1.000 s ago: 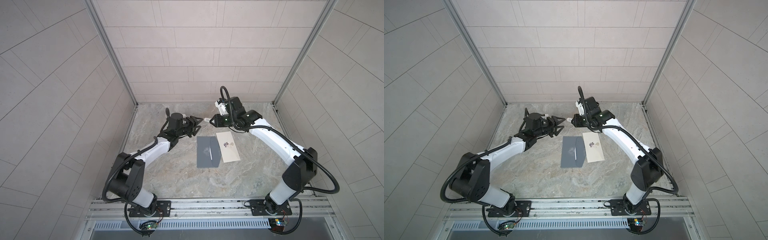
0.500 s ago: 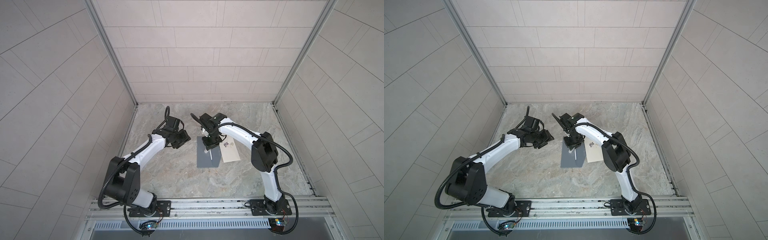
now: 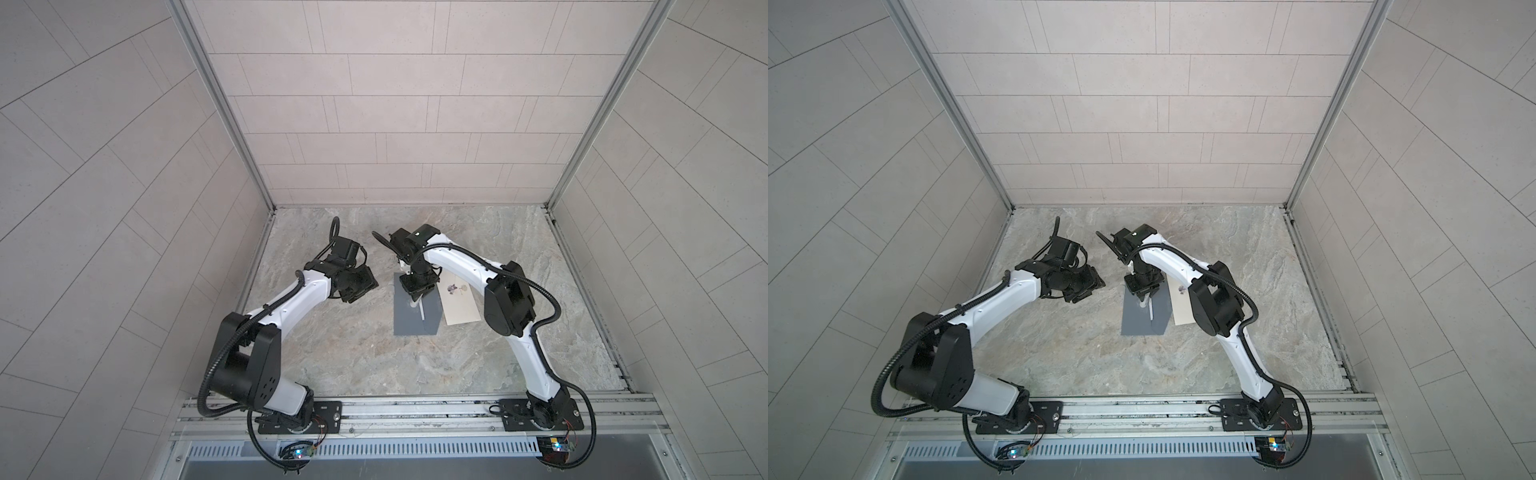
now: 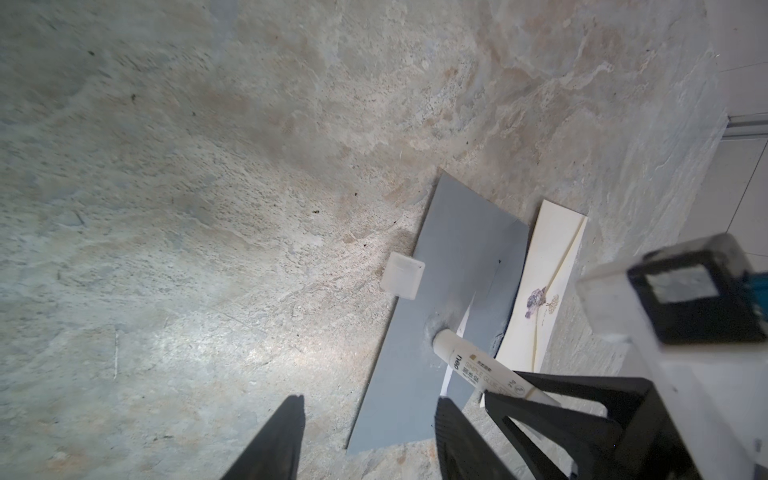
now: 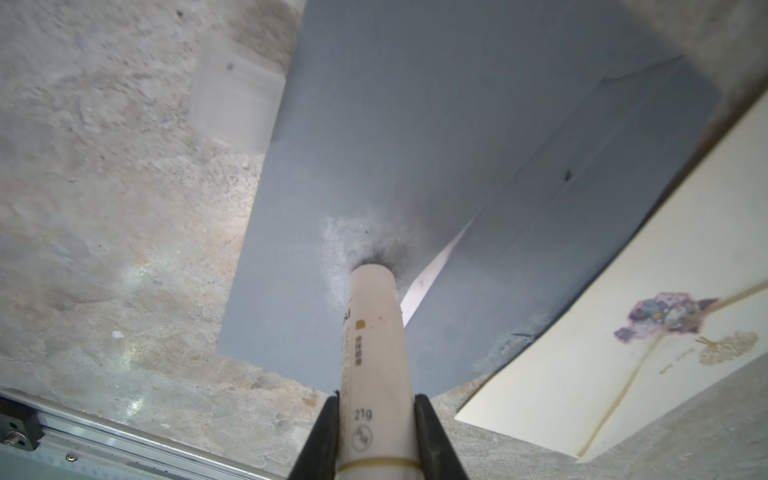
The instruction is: Place the letter into the envelope and seal it
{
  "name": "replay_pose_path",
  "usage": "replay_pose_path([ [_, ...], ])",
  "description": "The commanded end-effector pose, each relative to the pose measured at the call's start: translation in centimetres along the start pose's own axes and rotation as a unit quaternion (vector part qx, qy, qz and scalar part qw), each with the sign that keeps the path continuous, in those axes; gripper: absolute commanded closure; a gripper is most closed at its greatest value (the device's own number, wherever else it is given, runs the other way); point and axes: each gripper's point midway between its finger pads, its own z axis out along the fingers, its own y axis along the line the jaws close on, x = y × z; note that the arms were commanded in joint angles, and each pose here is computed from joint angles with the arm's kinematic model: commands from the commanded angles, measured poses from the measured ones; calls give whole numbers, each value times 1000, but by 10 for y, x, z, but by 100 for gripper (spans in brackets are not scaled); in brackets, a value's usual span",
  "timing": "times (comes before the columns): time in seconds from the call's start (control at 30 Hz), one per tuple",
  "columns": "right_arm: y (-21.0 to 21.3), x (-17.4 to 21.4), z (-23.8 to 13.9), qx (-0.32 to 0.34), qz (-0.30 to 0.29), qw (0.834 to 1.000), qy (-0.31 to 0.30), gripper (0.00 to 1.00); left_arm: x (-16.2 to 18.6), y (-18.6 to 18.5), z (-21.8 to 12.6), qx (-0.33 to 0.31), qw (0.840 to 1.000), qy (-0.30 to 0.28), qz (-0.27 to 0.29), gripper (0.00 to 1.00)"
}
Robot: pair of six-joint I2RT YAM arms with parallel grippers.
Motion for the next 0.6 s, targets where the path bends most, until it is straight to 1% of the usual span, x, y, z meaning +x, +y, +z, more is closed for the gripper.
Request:
replay_pose_path([
  [0.0, -2, -1, 7, 13, -7, 1000, 14, 100, 9, 14, 4, -25, 999, 16, 14, 42],
  [0.13, -5, -5, 10, 37, -9, 999, 15, 100, 15, 17, 11, -29, 998, 40, 31, 42],
  [0.17, -5, -7, 11, 42, -9, 999, 15, 99, 17, 18, 14, -29, 997, 48, 50, 42],
  [0.27, -7, -9, 14, 55, -8, 998, 17, 99, 26, 24, 24, -34, 994, 79, 74, 43],
  [0.43, -7, -12, 20, 66, -6, 998, 15, 100, 42, 27, 40, -25, 987, 124, 97, 44],
  [0.57, -3, -11, 26, 74, 2, 997, 7, 100, 53, 27, 49, -23, 982, 147, 118, 44],
])
